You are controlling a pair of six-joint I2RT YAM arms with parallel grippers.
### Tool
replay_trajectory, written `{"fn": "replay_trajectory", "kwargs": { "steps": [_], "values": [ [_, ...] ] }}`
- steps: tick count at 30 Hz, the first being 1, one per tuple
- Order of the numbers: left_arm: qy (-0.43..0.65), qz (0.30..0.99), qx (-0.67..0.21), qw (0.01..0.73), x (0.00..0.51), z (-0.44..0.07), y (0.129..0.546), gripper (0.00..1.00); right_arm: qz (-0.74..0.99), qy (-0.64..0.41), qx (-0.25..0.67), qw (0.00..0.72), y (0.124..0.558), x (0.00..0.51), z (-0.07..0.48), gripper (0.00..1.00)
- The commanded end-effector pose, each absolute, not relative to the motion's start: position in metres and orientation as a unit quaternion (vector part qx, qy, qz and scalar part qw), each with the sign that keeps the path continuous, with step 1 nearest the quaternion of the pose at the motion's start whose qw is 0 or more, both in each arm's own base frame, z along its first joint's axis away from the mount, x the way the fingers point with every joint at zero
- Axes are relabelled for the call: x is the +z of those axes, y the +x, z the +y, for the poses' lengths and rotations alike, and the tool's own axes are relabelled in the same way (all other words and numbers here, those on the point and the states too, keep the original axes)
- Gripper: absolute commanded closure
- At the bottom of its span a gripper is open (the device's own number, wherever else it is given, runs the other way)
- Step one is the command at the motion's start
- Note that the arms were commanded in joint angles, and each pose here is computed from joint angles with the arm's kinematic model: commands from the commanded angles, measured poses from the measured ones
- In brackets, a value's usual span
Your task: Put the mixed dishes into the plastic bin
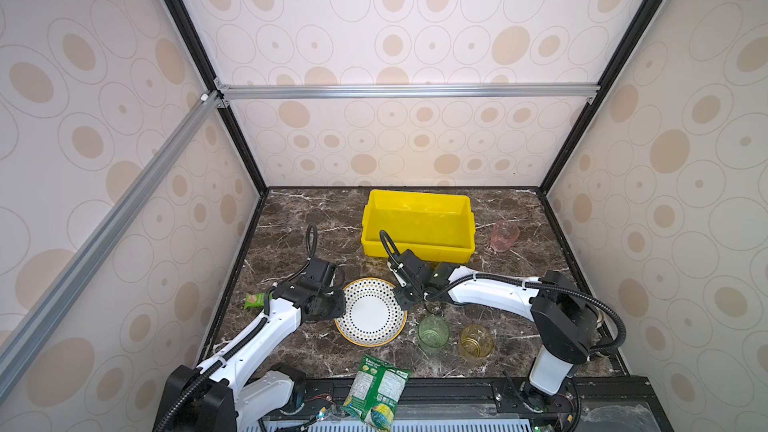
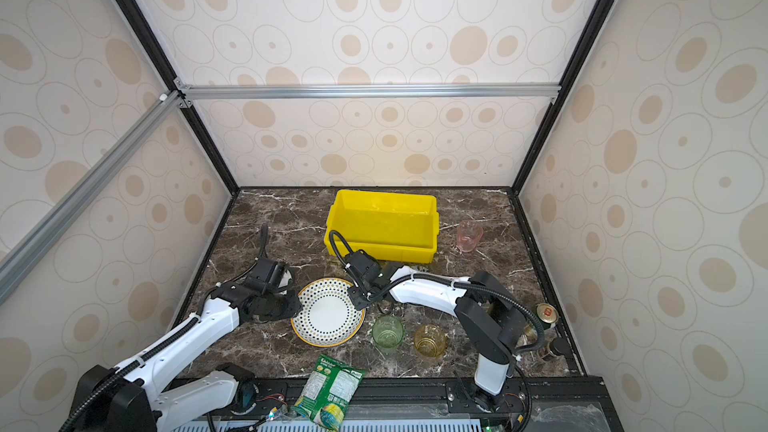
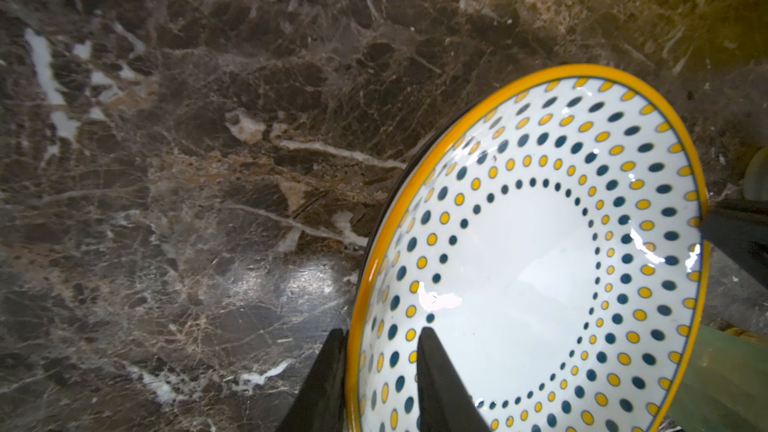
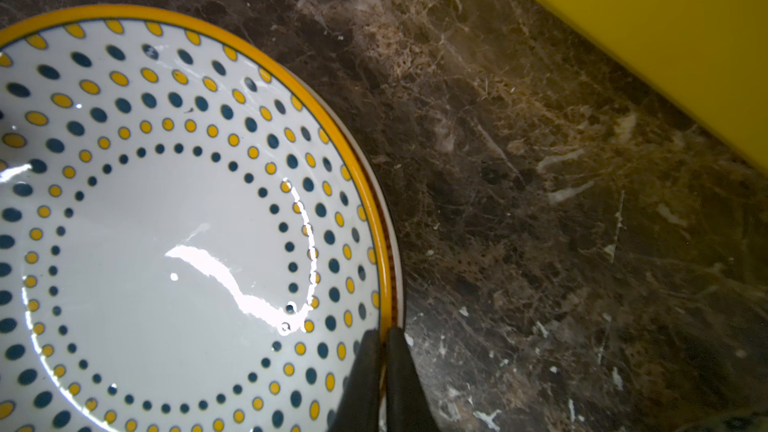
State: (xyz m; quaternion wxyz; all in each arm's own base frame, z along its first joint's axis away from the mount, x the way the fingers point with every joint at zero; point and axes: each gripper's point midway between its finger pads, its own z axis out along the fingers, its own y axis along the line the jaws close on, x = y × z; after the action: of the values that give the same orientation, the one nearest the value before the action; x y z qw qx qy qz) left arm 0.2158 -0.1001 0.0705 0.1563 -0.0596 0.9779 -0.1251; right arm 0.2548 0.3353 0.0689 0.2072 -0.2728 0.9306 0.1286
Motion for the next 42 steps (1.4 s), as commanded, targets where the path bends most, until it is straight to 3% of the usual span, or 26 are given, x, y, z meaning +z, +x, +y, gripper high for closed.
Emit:
{"fn": "replay_trajectory", "kwargs": {
  "steps": [1, 14, 29, 37, 42],
  "values": [
    [-0.060, 0.979, -0.123, 0.153, 0.074, -0.099, 0.217, 0.70, 0.935, -0.280, 0.141, 0.169, 0.241, 0.049, 0.338, 0.92],
    [-0.052, 0.979, -0.128, 0.149, 0.081, -0.105, 0.224, 0.72, 0.931, -0.280, 0.179, 0.154, 0.234, 0.045, 0.352, 0.93],
    [-0.053, 0.980, -0.104, 0.160, 0.085, -0.095, 0.223, 0.99, 0.925, -0.280, 0.198, 0.167, 0.234, 0.061, 0.356, 0.92],
    [-0.056, 0.978, -0.089, 0.183, 0.097, -0.087, 0.225, 1.00, 0.919, -0.278, 0.203, 0.194, 0.237, 0.087, 0.353, 0.89],
    [-0.057, 0.975, -0.086, 0.199, 0.108, -0.084, 0.229, 1.00, 0.909, -0.276, 0.212, 0.228, 0.241, 0.118, 0.350, 0.82]
  ]
}}
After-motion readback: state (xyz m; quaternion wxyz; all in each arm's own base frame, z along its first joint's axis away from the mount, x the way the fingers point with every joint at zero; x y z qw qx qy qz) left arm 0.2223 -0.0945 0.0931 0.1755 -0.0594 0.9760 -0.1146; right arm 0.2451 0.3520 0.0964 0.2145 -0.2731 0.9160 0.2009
